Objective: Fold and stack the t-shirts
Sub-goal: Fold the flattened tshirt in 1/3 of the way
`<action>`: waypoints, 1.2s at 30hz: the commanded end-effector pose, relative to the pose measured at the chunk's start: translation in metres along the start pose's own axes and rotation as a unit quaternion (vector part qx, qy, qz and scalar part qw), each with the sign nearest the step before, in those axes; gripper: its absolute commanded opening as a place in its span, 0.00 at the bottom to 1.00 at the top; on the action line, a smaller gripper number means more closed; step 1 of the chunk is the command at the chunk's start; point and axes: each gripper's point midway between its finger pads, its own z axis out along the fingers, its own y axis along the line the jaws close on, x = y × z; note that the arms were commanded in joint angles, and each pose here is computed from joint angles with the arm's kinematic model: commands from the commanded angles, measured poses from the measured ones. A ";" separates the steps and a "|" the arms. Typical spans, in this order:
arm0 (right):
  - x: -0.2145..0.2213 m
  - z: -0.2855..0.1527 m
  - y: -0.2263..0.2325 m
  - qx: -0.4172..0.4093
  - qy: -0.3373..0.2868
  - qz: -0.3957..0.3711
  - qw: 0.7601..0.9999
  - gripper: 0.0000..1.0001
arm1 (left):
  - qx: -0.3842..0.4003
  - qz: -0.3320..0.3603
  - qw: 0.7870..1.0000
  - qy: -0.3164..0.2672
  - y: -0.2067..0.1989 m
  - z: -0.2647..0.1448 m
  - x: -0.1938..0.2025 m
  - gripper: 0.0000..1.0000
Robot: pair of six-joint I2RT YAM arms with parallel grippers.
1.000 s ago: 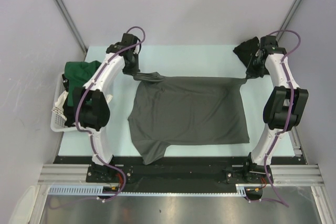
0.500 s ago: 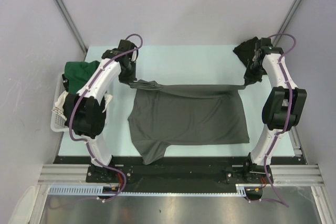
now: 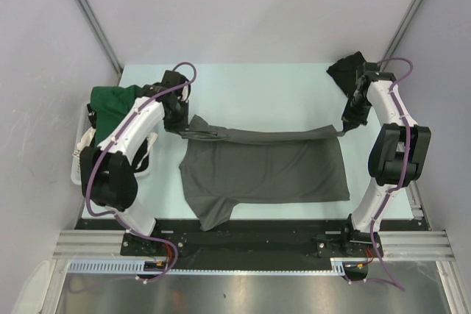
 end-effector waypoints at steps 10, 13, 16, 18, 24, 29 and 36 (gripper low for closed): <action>0.033 0.004 -0.008 0.016 0.039 0.007 0.999 0.00 | 0.019 0.003 1.000 0.017 -0.015 0.000 0.033 0.00; 0.042 0.014 -0.010 0.022 0.058 0.004 0.998 0.00 | 0.021 0.005 1.000 0.022 -0.017 0.003 0.038 0.00; 0.047 0.020 -0.011 0.026 0.070 0.002 0.997 0.00 | 0.021 0.004 0.999 0.030 -0.018 0.006 0.042 0.00; 0.049 0.025 -0.011 0.028 0.077 0.002 0.997 0.00 | 0.020 0.005 0.999 0.033 -0.018 0.008 0.043 0.00; 0.053 0.035 -0.009 0.032 0.091 -0.003 0.995 0.00 | 0.025 0.007 0.999 0.047 -0.020 0.014 0.050 0.00; 0.056 0.041 -0.011 0.044 0.100 -0.007 0.994 0.13 | 0.023 0.012 0.997 0.069 -0.020 0.018 0.056 0.00; 0.060 0.040 -0.011 0.045 0.106 -0.007 0.993 0.01 | 0.035 0.013 0.996 0.083 -0.025 0.021 0.061 0.00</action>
